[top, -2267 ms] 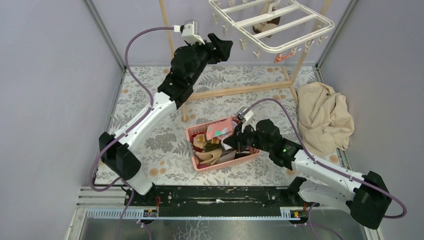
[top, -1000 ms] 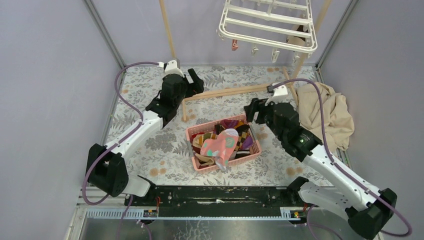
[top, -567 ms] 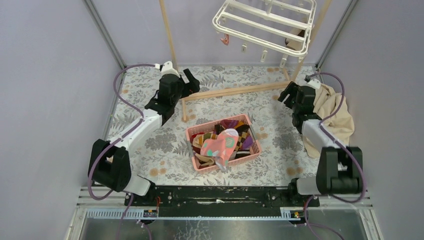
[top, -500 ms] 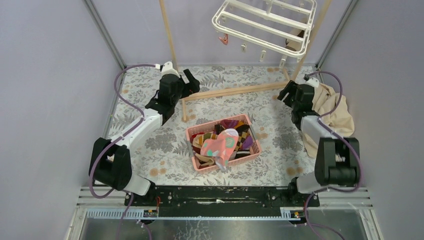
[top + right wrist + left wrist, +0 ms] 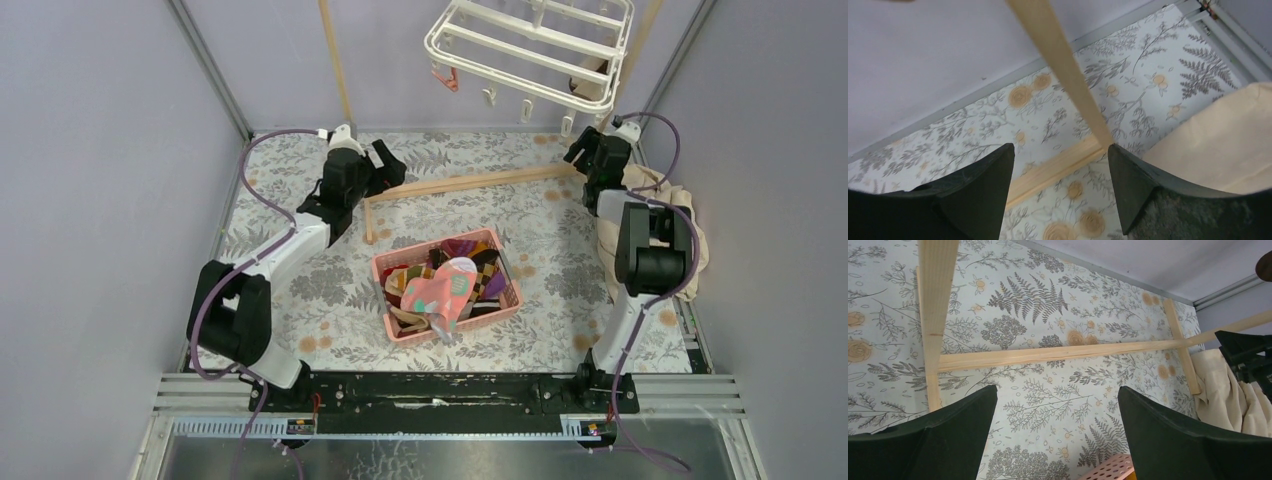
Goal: Remove the socks clipped to the hanger
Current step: Move the clothesline to the center of the board.
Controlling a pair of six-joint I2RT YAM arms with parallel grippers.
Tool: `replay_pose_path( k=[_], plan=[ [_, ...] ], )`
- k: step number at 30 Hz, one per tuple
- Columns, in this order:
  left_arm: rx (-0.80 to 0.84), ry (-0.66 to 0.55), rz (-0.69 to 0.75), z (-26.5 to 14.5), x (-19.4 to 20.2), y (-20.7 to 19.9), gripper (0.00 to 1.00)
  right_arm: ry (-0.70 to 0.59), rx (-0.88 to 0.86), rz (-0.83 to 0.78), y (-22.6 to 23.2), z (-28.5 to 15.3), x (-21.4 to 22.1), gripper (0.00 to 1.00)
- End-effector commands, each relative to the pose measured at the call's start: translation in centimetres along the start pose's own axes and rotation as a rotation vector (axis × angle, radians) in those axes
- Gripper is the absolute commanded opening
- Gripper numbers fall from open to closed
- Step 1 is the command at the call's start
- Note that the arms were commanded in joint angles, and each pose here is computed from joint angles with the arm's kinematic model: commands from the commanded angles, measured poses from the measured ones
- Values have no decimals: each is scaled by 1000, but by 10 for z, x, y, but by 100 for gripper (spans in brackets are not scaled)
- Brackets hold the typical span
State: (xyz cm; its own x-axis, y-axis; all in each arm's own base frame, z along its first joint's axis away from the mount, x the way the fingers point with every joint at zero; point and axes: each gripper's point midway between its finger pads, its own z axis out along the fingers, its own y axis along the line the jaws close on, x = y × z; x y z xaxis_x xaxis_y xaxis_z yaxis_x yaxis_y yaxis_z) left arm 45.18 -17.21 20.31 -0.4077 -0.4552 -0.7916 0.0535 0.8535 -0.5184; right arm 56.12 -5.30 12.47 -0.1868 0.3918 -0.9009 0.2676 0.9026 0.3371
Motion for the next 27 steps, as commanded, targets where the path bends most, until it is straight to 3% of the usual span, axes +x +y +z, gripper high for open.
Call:
replay_pose_path(
  k=[1,13,18,21,27],
  plan=[
    [59,-30,-12,8,-8,-7,99,-137,-19,-46,4,23,-46,75],
    [57,-37,-13,10,-10,-2,99,-148,-149,-107,25,65,-47,72],
    [57,-36,-17,12,-10,-1,99,-135,-179,-96,30,62,-44,34],
    [61,-38,-19,11,-11,-2,99,-137,-172,-76,27,53,-42,18],
    [62,-40,-14,7,-14,-4,98,-146,-205,-54,34,29,-43,4]
  ],
)
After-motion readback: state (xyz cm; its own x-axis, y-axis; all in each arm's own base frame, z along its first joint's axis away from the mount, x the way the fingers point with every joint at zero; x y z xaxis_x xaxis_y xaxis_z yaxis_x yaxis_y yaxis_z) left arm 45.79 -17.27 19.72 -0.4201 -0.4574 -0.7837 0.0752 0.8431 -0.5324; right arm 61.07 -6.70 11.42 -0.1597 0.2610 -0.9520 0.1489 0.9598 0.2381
